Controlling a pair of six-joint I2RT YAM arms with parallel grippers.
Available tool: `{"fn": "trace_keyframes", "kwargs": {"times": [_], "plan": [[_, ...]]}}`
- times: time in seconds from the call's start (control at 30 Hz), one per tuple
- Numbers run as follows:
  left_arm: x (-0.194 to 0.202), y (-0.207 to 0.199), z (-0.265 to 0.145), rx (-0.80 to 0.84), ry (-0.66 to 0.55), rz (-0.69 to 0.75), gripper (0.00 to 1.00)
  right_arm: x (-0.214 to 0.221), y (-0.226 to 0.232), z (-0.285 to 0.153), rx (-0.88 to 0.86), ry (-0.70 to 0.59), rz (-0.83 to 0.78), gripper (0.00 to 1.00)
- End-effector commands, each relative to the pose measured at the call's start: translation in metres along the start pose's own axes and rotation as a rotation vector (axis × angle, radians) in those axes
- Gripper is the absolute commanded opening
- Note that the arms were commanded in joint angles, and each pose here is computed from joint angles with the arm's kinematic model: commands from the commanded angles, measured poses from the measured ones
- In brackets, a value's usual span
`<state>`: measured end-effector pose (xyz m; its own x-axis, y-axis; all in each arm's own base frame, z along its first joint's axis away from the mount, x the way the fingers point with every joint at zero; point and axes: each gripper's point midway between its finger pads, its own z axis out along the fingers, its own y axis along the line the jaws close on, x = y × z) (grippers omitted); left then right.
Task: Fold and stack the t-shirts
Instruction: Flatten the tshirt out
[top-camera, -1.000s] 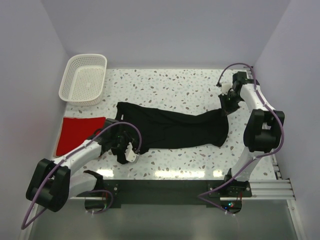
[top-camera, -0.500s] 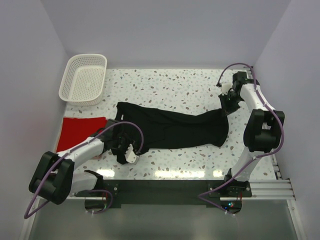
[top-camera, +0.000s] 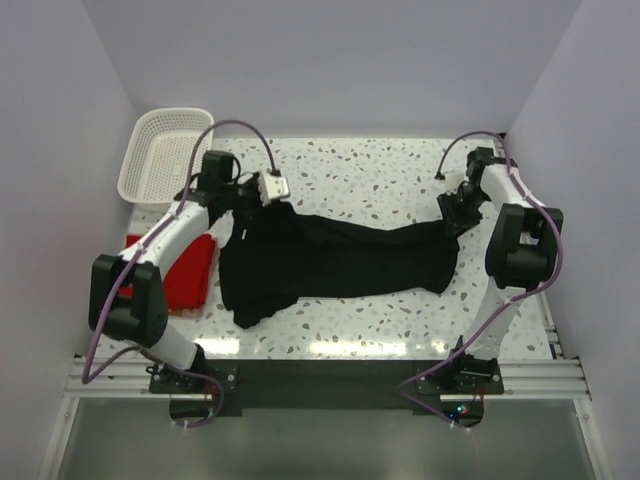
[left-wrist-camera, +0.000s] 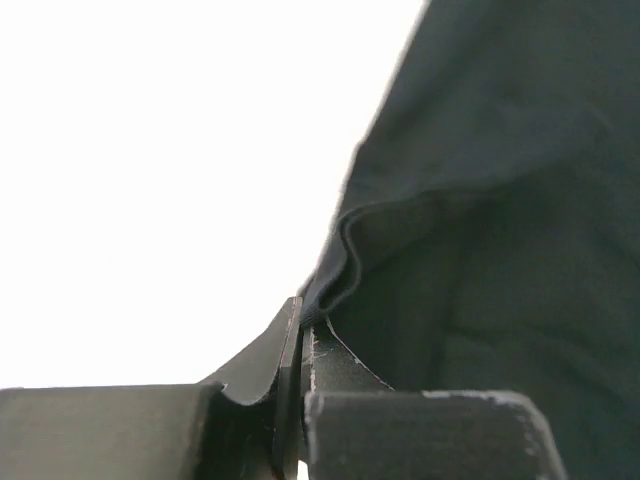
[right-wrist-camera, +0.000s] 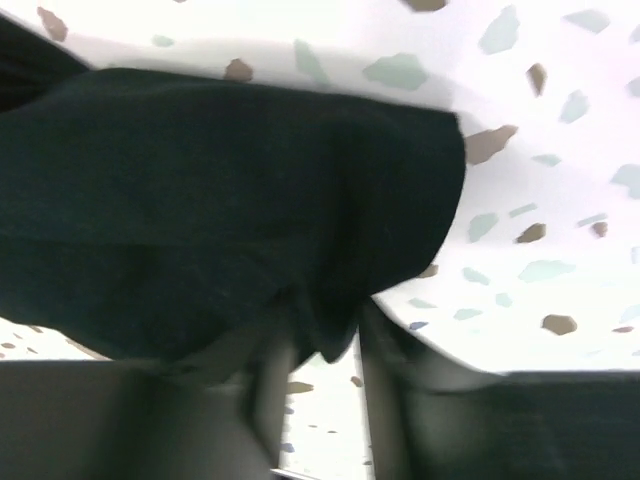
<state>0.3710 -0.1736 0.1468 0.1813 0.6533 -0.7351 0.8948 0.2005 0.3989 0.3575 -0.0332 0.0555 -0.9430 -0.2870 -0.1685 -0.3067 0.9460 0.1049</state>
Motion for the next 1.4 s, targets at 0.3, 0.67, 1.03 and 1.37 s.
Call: {"fn": "trace_keyframes", "kwargs": {"times": [0.3, 0.67, 1.03, 1.37], "plan": [[0.019, 0.135, 0.045, -0.213, 0.071, -0.715, 0.0, -0.039, -0.023, -0.066, 0.04, -0.173, -0.079, 0.42], [0.085, 0.154, 0.094, -0.225, 0.146, -1.043, 0.0, -0.004, 0.032, -0.049, -0.073, -0.089, -0.381, 0.3], [0.1, 0.146, 0.104, -0.202, 0.182, -1.064, 0.0, 0.006, 0.034, -0.008, 0.111, 0.013, -0.625, 0.43], [0.102, 0.145, 0.106, -0.201, 0.184, -1.063, 0.0, 0.003, 0.021, 0.0, 0.228, -0.013, -0.743, 0.46]]}}
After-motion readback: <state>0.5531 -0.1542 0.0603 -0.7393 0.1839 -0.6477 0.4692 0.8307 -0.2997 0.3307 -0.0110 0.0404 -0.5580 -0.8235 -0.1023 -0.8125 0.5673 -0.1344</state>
